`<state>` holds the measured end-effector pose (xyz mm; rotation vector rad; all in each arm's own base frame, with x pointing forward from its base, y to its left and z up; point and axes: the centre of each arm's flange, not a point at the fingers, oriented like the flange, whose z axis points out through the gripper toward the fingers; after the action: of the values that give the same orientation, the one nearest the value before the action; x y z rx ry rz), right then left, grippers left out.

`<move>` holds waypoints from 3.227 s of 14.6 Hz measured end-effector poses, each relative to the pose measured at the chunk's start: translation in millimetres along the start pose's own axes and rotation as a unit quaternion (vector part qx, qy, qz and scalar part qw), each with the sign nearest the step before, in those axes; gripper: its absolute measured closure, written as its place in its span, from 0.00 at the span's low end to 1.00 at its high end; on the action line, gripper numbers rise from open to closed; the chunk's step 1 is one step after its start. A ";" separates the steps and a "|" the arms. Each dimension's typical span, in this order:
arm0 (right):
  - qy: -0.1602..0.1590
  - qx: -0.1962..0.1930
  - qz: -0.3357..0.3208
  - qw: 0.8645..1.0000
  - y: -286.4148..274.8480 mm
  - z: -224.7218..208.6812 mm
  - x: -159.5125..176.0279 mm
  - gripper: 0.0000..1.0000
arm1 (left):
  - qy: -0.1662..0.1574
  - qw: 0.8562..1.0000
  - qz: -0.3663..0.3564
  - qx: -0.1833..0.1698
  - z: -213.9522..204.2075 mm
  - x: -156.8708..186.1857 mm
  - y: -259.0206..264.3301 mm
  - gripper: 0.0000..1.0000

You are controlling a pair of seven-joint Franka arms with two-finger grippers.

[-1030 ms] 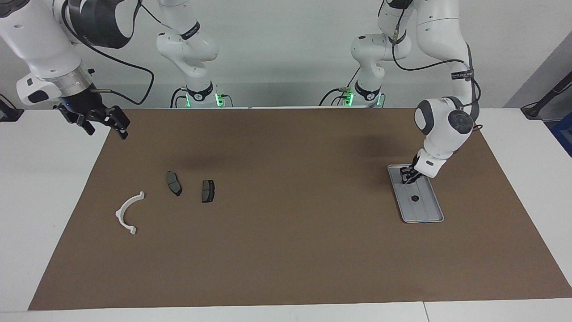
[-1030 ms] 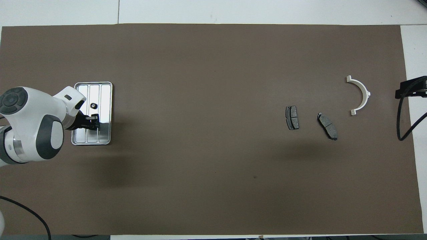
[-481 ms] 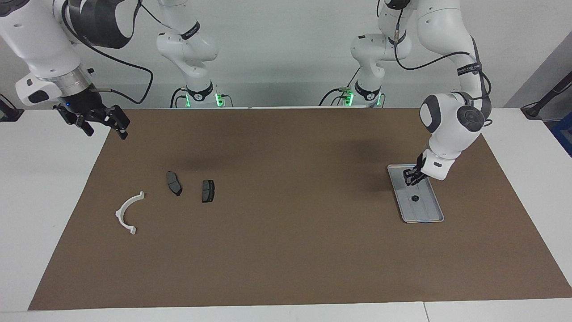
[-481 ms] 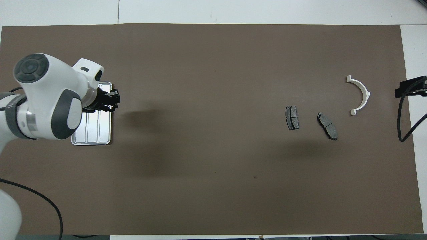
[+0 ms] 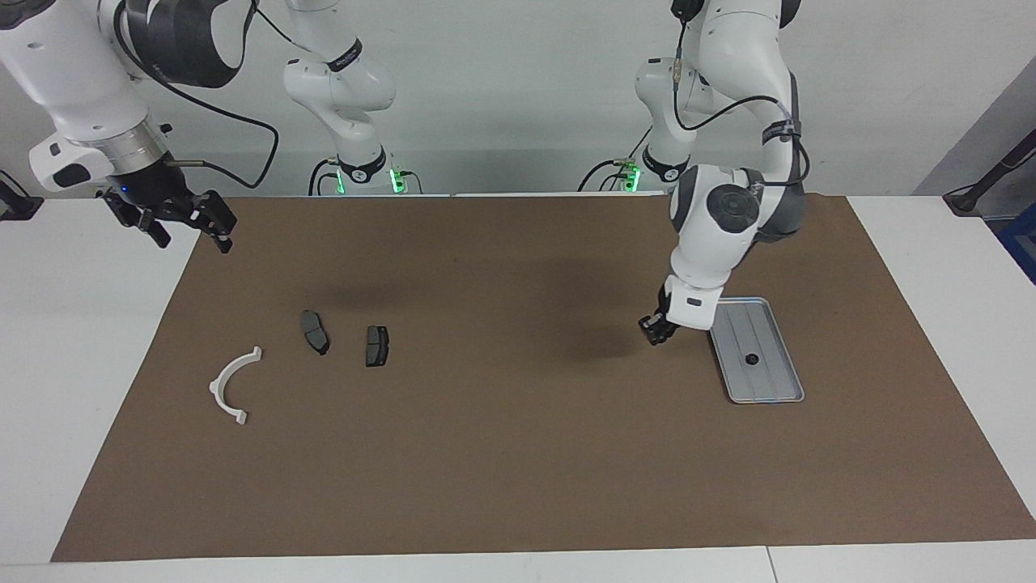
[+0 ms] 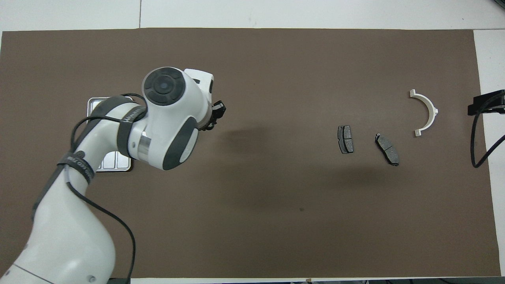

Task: Place bearing gear from tray to pile
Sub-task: 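Carry the gear with the left gripper to the table center and release, then grasp the center gear with the right gripper while the left gripper returns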

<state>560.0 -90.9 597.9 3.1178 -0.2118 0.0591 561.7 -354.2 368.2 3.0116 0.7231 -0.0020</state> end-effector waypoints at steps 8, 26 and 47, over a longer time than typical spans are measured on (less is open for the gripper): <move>0.002 0.000 -0.010 1.000 0.0 2.3 0.7 0.00 | -0.014 0.999 0.013 0.033 73.6 -47.5 46.5 0.65; 0.024 0.003 -0.024 0.999 -70.7 1.9 36.8 0.00 | -0.043 0.996 0.032 0.075 32.0 94.9 -74.8 0.00; -0.013 -0.001 0.047 0.999 -484.7 189.6 -34.6 0.00 | -0.061 0.983 0.167 0.042 48.1 225.3 -285.7 0.30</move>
<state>598.4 390.5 400.6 3.1072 -0.3591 0.0199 633.2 0.2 305.3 3.1365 0.2070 -0.2089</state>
